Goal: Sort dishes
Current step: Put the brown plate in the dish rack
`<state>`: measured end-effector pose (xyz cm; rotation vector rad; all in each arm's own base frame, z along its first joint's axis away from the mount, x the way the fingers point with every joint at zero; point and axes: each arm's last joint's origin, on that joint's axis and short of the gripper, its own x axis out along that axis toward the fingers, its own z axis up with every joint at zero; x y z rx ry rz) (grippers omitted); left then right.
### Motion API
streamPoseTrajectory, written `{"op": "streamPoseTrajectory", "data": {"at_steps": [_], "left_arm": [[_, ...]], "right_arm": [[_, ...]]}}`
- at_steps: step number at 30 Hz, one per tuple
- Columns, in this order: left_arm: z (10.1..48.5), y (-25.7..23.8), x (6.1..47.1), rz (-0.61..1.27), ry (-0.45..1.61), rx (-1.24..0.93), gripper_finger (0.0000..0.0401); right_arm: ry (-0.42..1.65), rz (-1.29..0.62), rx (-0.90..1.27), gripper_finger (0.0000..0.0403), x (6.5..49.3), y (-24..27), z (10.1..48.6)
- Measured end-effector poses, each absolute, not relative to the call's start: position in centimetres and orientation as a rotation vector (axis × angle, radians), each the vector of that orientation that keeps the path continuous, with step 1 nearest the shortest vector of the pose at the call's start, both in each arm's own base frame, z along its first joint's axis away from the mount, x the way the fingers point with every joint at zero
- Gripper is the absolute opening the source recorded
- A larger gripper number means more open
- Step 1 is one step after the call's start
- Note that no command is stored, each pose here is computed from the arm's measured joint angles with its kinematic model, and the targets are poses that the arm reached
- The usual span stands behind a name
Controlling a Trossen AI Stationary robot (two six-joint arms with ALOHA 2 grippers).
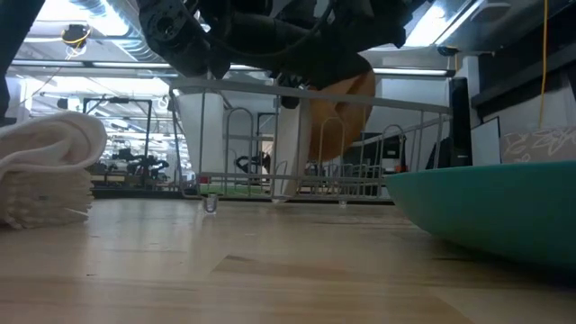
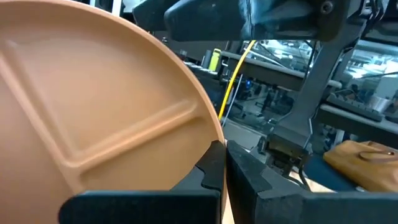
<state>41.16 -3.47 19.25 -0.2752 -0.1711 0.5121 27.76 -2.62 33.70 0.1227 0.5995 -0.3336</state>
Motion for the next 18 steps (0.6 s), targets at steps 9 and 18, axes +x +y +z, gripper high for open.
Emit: {"op": "streamPoseTrajectory", "data": {"at_steps": [9,18], "left_arm": [[19.00,-3.46,41.19,0.516,-0.145,-0.264,0.0000],[19.00,-3.47,41.18,0.518,-0.146,-0.264,0.0000]], "right_arm": [[0.604,-0.310,0.130,0.0159,27.78,-2.56,33.67],[0.604,-0.311,0.129,0.0159,27.77,-2.56,33.67]]}}
